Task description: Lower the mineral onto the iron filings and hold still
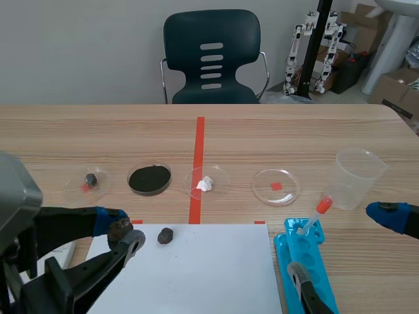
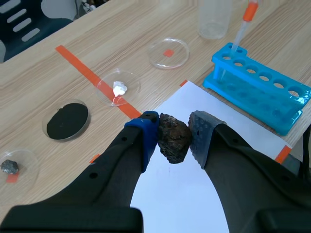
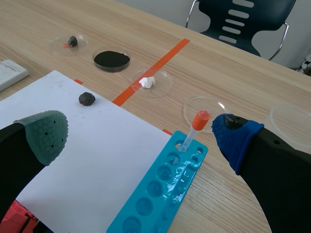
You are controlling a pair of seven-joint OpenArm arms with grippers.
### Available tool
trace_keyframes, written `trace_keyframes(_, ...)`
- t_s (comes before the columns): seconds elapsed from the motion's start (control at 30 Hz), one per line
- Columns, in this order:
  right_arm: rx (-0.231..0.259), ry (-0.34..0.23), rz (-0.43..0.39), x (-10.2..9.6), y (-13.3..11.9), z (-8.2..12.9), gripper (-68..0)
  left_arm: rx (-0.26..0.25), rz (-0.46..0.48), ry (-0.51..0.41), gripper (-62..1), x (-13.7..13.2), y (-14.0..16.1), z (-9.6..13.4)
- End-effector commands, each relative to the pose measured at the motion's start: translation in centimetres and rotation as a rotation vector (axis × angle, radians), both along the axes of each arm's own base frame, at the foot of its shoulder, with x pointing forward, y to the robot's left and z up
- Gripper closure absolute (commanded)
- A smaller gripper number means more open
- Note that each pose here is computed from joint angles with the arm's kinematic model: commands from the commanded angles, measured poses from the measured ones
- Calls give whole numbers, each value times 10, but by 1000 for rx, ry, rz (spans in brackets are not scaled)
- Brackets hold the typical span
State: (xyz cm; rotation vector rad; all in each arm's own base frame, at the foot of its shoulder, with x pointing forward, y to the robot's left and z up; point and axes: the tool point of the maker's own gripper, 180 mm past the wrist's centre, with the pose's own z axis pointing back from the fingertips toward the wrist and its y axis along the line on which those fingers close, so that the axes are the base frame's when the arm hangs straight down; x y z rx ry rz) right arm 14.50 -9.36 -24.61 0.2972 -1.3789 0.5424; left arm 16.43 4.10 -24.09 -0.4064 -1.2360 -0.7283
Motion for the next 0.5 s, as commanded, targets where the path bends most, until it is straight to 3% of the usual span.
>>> trace_keyframes(0.0,8,-26,0,3,-1,7,-623,-23,12,-26,-98,4,-1,8)
trace_keyframes(0.47,8,-26,0,3,-1,7,-623,-17,13,-20,-98,4,0,7)
